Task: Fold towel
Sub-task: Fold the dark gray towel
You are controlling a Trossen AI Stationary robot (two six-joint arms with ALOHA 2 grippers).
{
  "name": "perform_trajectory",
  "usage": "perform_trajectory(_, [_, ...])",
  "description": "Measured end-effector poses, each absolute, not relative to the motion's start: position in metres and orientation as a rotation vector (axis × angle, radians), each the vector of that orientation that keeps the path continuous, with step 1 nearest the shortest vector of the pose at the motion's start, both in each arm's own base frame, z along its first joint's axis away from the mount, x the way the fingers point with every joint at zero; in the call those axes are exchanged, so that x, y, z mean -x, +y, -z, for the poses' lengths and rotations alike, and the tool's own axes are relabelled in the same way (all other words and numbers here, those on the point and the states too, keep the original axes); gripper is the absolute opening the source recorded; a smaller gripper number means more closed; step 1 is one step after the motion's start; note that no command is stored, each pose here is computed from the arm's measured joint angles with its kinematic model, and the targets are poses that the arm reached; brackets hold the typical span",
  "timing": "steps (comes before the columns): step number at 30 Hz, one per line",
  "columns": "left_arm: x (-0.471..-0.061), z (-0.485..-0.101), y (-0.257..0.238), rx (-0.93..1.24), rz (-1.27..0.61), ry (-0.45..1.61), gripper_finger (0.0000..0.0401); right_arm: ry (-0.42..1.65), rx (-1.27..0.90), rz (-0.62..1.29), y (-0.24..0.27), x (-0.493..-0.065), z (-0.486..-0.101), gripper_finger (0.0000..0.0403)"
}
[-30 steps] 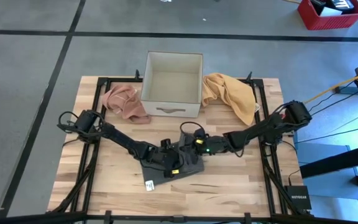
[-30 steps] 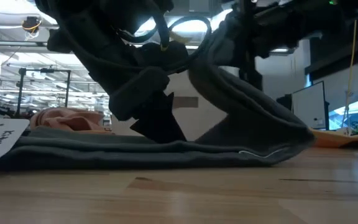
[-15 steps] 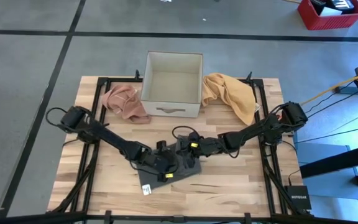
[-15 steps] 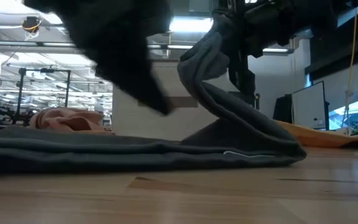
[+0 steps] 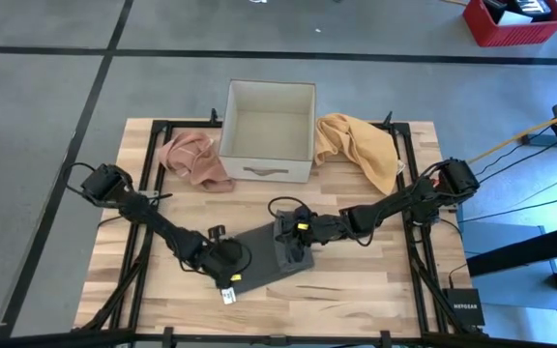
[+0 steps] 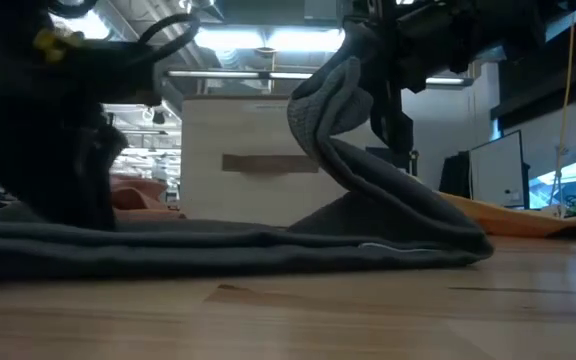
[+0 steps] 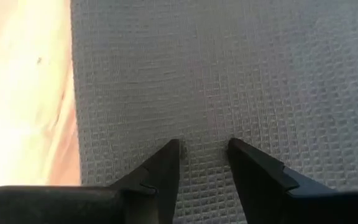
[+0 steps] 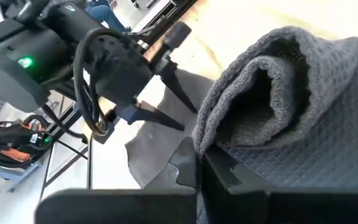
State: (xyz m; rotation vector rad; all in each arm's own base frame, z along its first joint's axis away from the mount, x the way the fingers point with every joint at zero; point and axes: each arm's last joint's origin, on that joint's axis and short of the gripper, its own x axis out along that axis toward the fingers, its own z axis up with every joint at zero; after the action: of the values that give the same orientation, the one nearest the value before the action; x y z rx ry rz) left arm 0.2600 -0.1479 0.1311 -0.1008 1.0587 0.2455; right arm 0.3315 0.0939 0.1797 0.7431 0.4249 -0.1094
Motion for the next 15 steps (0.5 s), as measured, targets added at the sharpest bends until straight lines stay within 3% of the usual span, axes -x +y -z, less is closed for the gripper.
perform_trajectory(15, [-0.270, -0.125, -0.136, 0.129, -0.241, 0.961, 0.0131, 0.421, -0.797, 0.006, 0.100, -0.366, -0.180, 0.0005])
